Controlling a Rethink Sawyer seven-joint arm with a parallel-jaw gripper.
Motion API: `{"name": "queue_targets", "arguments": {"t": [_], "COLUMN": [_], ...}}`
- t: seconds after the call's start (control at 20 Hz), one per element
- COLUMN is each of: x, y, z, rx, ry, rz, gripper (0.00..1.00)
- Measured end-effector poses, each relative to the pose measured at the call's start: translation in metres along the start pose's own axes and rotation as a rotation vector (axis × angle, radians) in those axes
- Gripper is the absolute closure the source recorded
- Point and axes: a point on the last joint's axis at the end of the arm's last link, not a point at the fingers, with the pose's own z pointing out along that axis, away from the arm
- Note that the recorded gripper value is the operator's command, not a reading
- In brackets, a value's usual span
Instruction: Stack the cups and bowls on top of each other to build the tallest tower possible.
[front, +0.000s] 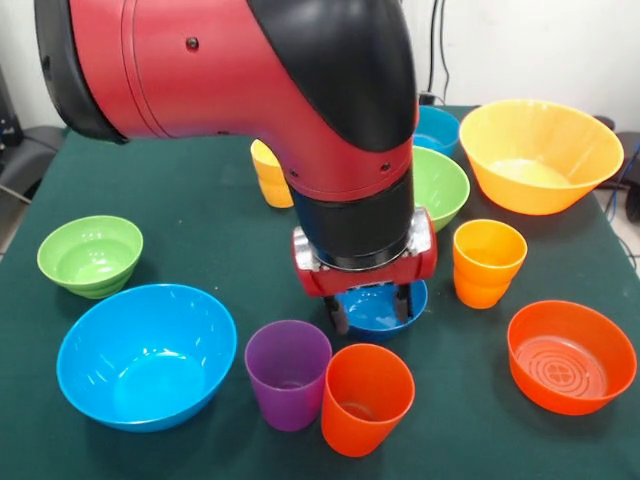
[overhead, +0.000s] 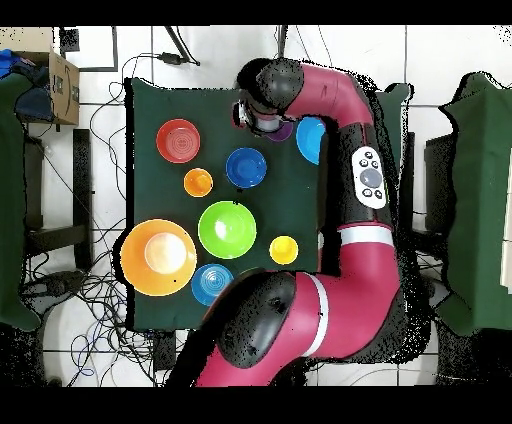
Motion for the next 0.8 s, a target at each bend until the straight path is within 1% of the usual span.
{"name": "queue_targets", "arguments": {"t": [0.2,0.25,0.4,0.5,0.8], "x": [0.008,0.011,0.013,0.015,0.014], "y": [0.002,0.001,-0.003,-0.009,-0.026], "z": [0.004,0.006,0.007,0.006,-0.004], "rx": [-0.029,-0.038,-0.046,-0.049,-0.043], "ry": [0.032,0.043,0.047,0.047,0.033], "rz": [-0.04,-0.059,-0.081,-0.1,-0.142], "gripper": [0.0,0.0,0.0,0.0,0.0]}}
